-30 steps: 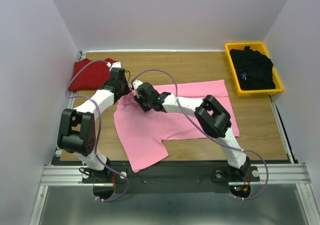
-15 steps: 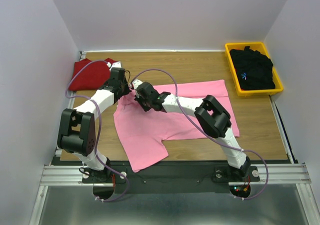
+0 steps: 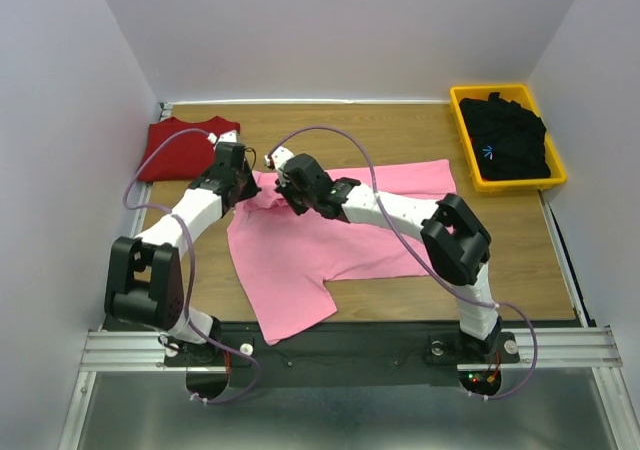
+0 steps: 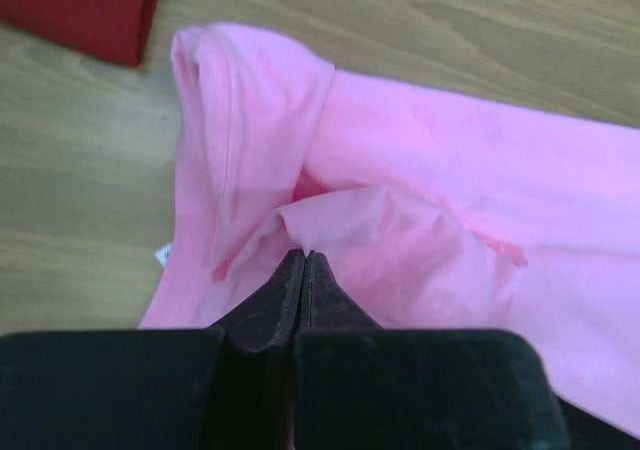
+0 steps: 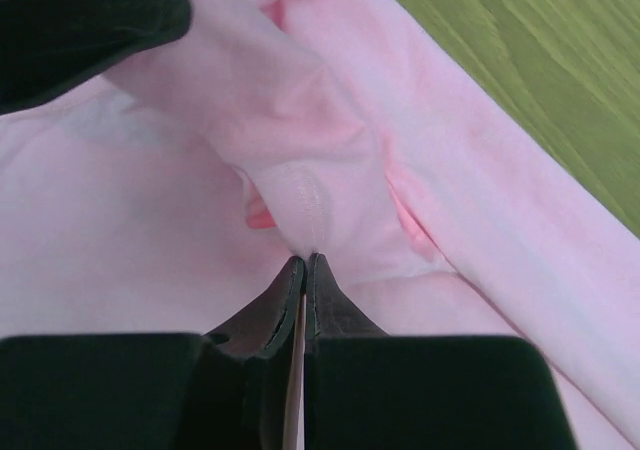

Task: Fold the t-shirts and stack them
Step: Fold the tshirt

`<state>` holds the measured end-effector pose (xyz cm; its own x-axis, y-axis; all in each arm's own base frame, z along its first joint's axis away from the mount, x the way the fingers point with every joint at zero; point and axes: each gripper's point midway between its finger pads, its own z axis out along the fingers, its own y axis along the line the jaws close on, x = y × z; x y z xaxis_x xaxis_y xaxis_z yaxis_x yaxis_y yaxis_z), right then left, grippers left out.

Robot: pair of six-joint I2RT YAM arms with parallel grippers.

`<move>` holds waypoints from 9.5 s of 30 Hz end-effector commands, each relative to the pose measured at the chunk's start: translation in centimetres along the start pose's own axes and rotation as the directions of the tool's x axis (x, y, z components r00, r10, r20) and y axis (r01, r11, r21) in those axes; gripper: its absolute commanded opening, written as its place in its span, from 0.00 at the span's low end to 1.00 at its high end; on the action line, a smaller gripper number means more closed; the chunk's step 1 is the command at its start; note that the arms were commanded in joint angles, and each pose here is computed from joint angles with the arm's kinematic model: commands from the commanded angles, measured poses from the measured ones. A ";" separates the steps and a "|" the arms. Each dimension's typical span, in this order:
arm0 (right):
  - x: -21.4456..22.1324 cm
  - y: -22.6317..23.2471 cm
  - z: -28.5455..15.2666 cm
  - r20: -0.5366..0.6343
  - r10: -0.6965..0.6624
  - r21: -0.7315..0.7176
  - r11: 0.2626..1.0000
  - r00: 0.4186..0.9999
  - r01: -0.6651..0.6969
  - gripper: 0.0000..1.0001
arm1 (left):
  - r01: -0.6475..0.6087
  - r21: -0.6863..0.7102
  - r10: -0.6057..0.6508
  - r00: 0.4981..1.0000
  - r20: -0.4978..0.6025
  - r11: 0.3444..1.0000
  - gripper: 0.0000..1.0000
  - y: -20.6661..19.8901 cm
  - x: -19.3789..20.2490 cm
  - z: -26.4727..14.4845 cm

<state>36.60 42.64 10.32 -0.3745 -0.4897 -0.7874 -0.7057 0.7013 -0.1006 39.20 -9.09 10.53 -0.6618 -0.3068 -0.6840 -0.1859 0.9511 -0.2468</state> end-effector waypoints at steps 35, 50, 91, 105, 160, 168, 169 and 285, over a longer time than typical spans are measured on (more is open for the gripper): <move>3.0 1.7 -7.1 -0.057 -0.081 -0.160 0.985 0.995 0.071 0.02 | 0.279 0.133 -0.237 0.935 -0.266 0.951 0.00 0.9 12.4 -8.0; 8.4 3.4 -5.5 -0.194 -0.070 -0.234 0.972 0.978 0.023 0.23 | 0.291 0.106 -0.247 0.918 -0.310 0.951 0.30 1.3 14.3 -6.6; 14.8 -34.2 -6.4 0.129 0.824 0.426 0.455 0.551 -0.782 0.43 | 0.217 -0.180 -0.216 0.976 0.026 0.959 0.28 5.8 -3.4 7.8; 23.9 -38.3 -9.4 0.228 0.885 0.573 0.214 0.405 -0.791 0.42 | 0.295 -0.252 -0.274 0.955 0.115 0.922 0.00 10.0 -4.6 6.7; 23.6 -43.1 -10.5 0.293 0.828 0.602 0.228 0.478 -0.765 0.37 | 0.296 -0.270 -0.269 0.954 0.131 0.916 0.00 9.4 -5.9 7.4; 23.9 -44.8 -12.9 0.400 0.805 0.634 0.103 0.439 -0.767 0.37 | 0.376 -0.238 -0.336 0.922 0.192 0.896 0.00 9.1 -7.6 6.1; 23.7 -45.0 -13.1 0.407 0.802 0.630 0.100 0.437 -0.770 0.37 | 0.377 -0.227 -0.334 0.920 0.204 0.898 0.00 8.9 -8.2 6.0; 27.8 -28.6 -28.8 0.226 0.883 0.736 0.122 0.412 -0.665 0.74 | 0.096 -0.202 -0.146 0.958 -0.248 0.975 0.49 4.5 14.3 -5.7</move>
<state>30.79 -4.30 8.79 -0.6608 0.5243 -0.5371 0.5511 0.8247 0.1270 24.27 -9.15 3.75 -0.8038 -0.4173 -0.4240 -0.3810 0.9085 -0.1718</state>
